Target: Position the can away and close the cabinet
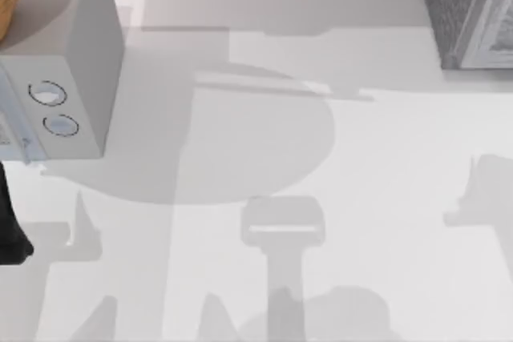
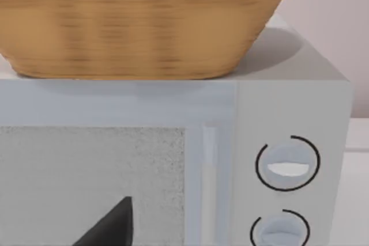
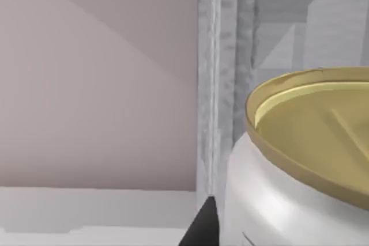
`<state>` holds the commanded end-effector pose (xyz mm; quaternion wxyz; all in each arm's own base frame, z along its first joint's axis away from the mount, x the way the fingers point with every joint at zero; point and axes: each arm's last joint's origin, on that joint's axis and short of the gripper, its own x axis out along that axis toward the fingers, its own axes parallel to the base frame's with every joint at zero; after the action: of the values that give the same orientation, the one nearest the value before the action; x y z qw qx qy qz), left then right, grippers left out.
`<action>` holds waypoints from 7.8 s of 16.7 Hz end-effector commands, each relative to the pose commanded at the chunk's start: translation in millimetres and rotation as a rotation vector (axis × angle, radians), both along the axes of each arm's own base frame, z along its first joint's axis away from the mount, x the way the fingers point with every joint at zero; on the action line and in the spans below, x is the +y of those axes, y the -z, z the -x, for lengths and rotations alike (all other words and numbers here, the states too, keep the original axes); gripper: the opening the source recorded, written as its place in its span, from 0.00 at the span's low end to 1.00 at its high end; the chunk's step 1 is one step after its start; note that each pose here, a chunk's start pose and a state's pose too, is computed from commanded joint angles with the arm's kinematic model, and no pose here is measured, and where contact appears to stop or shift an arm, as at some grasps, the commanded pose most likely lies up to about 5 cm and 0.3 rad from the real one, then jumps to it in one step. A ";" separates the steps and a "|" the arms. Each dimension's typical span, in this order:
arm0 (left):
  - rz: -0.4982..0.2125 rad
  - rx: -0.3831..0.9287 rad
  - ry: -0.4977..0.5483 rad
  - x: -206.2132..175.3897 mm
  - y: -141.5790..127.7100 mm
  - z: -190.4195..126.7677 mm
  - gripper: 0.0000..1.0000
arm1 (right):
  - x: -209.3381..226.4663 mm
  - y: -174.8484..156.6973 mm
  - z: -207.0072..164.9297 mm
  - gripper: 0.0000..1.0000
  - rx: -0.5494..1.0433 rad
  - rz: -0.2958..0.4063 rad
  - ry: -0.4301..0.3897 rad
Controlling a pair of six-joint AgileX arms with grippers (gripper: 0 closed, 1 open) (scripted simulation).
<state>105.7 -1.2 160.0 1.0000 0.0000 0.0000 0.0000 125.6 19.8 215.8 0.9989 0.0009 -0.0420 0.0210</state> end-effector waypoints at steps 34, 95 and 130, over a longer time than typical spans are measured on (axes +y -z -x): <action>0.000 0.000 0.000 0.0 0.0 0.0 1.00 | -10.1 -135.4 -10.7 0.00 0.091 0.001 0.043; 0.000 0.000 0.000 0.0 0.0 0.0 1.00 | 27.2 -318.4 -270.2 0.00 0.084 -0.001 0.043; 0.000 0.000 0.000 0.0 0.0 0.0 1.00 | 18.4 -333.0 -261.5 1.00 0.014 0.001 0.063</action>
<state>105.7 -1.2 160.0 1.0000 0.0000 0.0000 0.0000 387.0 38.1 548.8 0.9993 -0.0006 -0.0352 -0.0104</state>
